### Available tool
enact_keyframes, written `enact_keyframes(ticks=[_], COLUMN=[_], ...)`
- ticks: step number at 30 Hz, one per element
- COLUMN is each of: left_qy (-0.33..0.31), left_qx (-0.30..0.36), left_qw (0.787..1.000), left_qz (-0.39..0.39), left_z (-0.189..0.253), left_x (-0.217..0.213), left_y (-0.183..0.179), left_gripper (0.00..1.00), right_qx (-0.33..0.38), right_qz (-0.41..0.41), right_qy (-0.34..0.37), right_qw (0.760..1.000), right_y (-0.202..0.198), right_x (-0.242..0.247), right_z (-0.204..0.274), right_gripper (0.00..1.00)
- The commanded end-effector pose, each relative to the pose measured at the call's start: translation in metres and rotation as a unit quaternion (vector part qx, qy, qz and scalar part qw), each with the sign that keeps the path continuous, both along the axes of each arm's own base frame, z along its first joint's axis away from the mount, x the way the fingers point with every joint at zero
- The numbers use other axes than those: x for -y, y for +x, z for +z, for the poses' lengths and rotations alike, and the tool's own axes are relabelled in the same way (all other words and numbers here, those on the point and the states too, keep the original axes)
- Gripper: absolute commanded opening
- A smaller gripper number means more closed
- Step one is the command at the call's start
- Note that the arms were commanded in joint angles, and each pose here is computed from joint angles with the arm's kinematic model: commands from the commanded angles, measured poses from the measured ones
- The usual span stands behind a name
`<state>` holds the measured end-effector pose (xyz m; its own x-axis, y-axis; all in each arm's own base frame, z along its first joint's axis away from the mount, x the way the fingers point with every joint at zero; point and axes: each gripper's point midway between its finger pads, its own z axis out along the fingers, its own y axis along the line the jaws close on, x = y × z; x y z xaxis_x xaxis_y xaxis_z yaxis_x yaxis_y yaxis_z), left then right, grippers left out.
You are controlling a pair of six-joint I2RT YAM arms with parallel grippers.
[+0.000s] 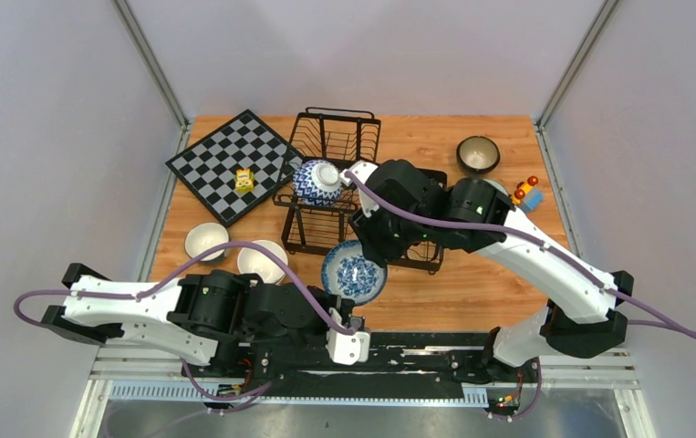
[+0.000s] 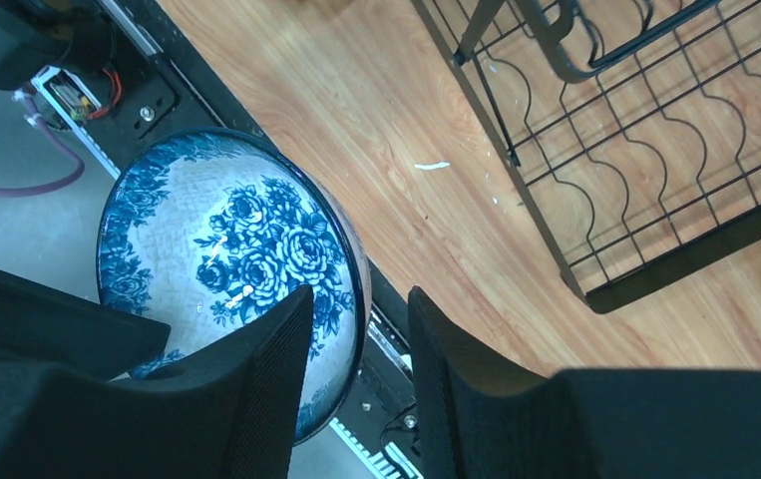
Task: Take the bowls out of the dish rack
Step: Place the bowl at the center of the board.
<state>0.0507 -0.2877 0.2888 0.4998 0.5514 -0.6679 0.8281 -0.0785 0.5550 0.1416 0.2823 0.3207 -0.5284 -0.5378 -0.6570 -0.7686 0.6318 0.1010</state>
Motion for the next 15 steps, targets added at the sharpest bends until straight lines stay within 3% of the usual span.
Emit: enact_keyframes(ticks=[1, 8, 12, 15], left_qy=[-0.013, -0.018, -0.027, -0.044], left_qx=[0.017, 0.016, 0.013, 0.012], left_qw=[1.0, 1.0, 1.0, 0.999], left_qz=[-0.018, -0.018, -0.008, 0.02], left_z=[0.009, 0.009, 0.009, 0.013], left_x=[0.008, 0.008, 0.008, 0.007], left_y=[-0.003, -0.003, -0.001, 0.006], left_gripper=[0.0, 0.0, 0.0, 0.0], right_qx=[-0.021, -0.031, -0.029, -0.018], right_qz=[0.015, 0.015, 0.01, -0.005], right_qy=[-0.041, -0.057, -0.054, -0.044], right_qw=[0.999, 0.998, 0.998, 0.999], right_y=[-0.012, -0.016, -0.016, -0.013], right_x=[0.008, 0.014, 0.016, 0.019], right_z=[-0.02, -0.035, -0.037, -0.03], right_gripper=[0.41, 0.21, 0.01, 0.0])
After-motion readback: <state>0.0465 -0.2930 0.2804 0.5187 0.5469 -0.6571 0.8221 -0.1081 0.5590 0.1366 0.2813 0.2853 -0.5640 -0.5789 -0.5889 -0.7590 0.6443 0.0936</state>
